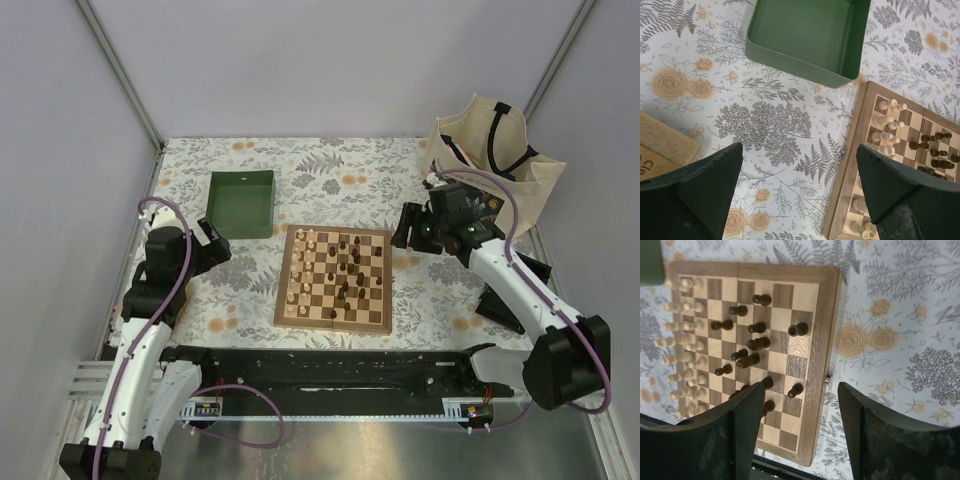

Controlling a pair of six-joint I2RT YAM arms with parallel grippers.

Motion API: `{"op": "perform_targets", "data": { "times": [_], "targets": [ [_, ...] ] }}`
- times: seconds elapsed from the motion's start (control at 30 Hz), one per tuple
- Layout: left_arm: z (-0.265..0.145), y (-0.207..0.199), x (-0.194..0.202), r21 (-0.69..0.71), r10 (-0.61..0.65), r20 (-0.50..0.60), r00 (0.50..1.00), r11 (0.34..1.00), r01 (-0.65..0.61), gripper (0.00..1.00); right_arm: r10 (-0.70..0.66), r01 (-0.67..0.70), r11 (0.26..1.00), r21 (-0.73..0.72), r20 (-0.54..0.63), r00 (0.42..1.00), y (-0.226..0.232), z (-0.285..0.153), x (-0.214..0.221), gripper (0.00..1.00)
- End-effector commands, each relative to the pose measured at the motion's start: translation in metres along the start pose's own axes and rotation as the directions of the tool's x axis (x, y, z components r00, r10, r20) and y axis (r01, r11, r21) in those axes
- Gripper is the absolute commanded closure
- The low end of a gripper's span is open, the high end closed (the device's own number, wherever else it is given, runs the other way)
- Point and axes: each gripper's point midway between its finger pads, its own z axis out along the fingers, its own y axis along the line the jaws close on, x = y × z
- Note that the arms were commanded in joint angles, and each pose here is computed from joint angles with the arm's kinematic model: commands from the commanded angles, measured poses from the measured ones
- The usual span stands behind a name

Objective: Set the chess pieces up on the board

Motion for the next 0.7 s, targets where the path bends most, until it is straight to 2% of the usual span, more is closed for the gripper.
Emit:
{"op": "perform_targets", "data": {
  "times": [0.0, 0.17, 0.43, 0.67],
  "targets": [
    [-0.001, -0.014, -0.001, 0.081, 0.000, 0.008, 1.000, 0.997, -0.001, 0.01, -0.030, 0.034, 0.997, 0.068, -0.062, 0.998, 0.002, 0.015, 0.007, 0.32],
    [-0.002, -0.014, 0.000, 0.084, -0.001, 0.005, 1.000, 0.996, 0.000, 0.01, -0.057, 0.068, 0.994, 0.088, -0.130, 0.990, 0.014, 0.045, 0.012, 0.30],
    [0.000, -0.012, 0.000, 0.070, 0.000, 0.000, 1.000, 0.998, 0.000, 0.01, -0.089, 0.117, 0.986, 0.116, -0.221, 0.971, 0.025, 0.084, 0.026, 0.34],
    [0.000, -0.009, 0.000, 0.055, 0.000, 0.001, 1.000, 0.998, 0.000, 0.01, -0.097, 0.139, 0.974, 0.176, -0.226, 0.969, 0.015, 0.099, 0.024, 0.44]
  ]
}}
